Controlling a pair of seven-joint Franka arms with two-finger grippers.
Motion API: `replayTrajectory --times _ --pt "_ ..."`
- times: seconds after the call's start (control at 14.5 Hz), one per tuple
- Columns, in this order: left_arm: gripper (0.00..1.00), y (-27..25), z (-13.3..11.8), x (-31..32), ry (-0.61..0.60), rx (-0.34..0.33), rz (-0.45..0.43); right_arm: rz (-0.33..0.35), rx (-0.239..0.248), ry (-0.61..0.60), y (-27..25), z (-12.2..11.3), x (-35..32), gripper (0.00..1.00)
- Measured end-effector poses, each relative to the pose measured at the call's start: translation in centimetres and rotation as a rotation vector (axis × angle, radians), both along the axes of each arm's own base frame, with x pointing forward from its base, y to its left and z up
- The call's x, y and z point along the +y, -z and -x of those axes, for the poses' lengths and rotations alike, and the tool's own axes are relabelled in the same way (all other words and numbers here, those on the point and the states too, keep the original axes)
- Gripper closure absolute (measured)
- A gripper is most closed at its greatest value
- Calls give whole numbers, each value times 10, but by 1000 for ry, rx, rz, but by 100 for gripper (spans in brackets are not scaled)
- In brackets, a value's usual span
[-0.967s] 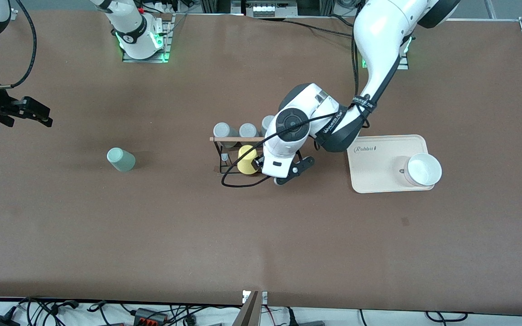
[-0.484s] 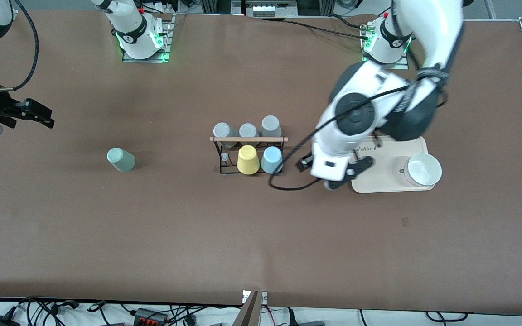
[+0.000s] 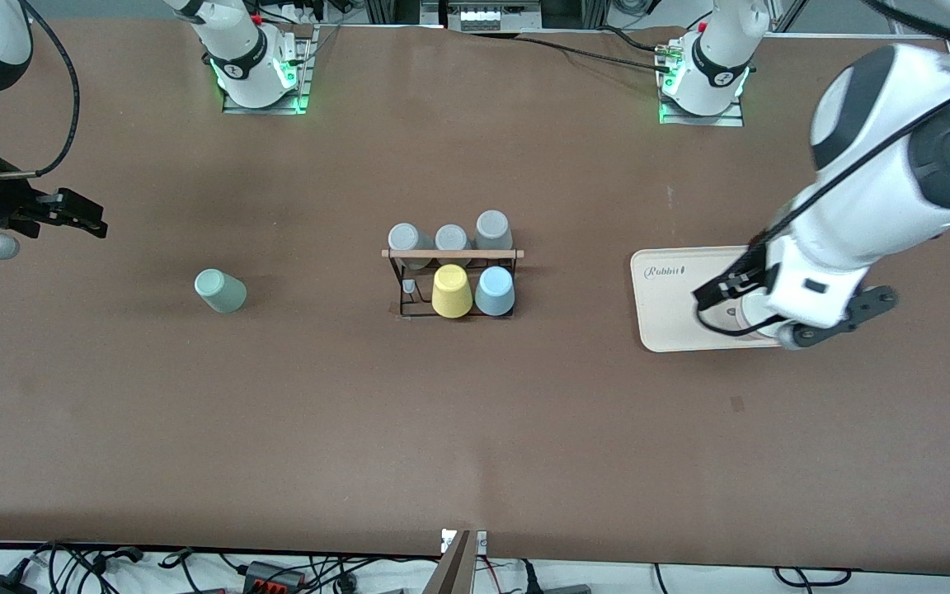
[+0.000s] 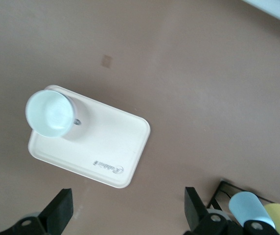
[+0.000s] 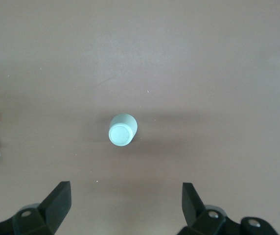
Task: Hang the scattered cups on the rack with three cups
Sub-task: 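Withdraw the left gripper while the right gripper reaches the green cup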
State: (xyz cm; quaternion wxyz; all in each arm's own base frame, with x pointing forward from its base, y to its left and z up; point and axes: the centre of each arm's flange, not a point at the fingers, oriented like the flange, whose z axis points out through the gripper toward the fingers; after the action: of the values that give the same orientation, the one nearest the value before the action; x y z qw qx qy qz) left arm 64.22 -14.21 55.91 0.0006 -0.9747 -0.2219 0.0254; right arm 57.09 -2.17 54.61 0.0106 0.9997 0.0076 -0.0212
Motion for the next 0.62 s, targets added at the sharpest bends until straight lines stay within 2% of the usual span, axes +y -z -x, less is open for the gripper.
replayTrajectory --times 0.35,0.62 --pt "0 -37 10 67 49 -31 -8 -1 37 -1 19 -6 1 0" --pt "0 -43 16 96 155 -31 -9 -3 127 -21 70 -20 12 0"
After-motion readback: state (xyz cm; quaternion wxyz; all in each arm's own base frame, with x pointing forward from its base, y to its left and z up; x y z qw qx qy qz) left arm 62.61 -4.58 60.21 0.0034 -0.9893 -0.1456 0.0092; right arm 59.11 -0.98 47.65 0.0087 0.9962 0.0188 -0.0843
